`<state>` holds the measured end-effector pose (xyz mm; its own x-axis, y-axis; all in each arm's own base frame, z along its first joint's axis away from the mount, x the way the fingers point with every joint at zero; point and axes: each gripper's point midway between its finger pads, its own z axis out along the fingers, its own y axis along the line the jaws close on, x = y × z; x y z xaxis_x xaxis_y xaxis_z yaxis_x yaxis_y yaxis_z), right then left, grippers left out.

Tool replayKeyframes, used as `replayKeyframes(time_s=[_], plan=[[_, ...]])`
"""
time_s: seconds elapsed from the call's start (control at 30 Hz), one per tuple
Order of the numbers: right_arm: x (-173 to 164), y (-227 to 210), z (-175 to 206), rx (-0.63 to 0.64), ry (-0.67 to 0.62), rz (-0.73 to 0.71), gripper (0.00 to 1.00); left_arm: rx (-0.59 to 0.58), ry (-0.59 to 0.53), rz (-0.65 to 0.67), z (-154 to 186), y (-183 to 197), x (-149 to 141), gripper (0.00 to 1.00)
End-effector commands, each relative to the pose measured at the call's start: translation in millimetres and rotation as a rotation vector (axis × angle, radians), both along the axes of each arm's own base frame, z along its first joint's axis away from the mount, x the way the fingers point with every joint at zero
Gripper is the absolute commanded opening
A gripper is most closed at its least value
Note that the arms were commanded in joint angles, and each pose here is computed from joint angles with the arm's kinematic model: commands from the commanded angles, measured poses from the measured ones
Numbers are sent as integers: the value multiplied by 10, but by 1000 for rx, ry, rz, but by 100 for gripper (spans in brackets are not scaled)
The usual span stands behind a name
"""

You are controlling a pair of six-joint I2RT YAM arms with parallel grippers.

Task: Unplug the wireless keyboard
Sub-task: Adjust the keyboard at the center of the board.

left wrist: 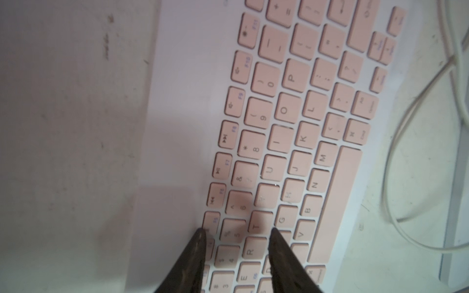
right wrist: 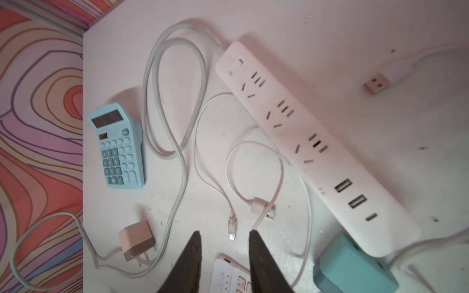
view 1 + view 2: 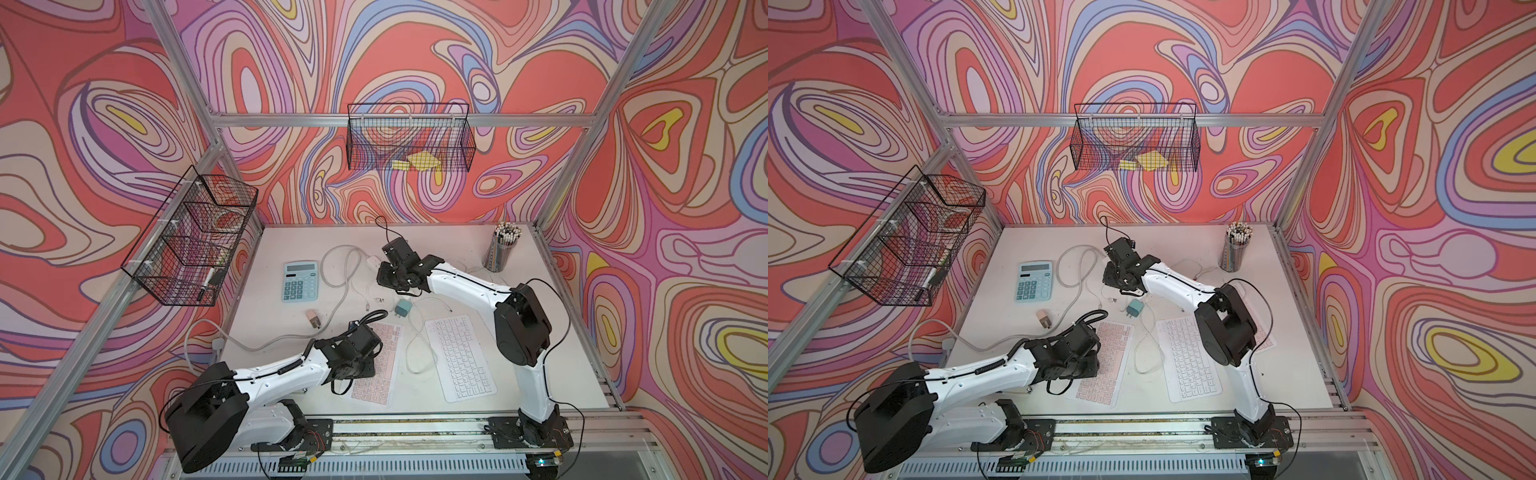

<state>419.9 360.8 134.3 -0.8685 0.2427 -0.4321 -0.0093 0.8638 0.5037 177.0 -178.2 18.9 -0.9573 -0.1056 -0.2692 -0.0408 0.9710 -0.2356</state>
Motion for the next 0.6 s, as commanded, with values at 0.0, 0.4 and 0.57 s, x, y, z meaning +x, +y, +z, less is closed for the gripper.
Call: replayKeyframes(time_s=[0.0,0.4,0.57], plan=[[10,-181,68,-25,-38,-9,34,183,102,-3,-341,426,-226,43],[194,-1119,366,-151,-166,-47,46,134,-153,-10,761,399,184,45],[228,-1359,601,-163,-279,-10,57,73,-277,-4,1231,428,459,48]])
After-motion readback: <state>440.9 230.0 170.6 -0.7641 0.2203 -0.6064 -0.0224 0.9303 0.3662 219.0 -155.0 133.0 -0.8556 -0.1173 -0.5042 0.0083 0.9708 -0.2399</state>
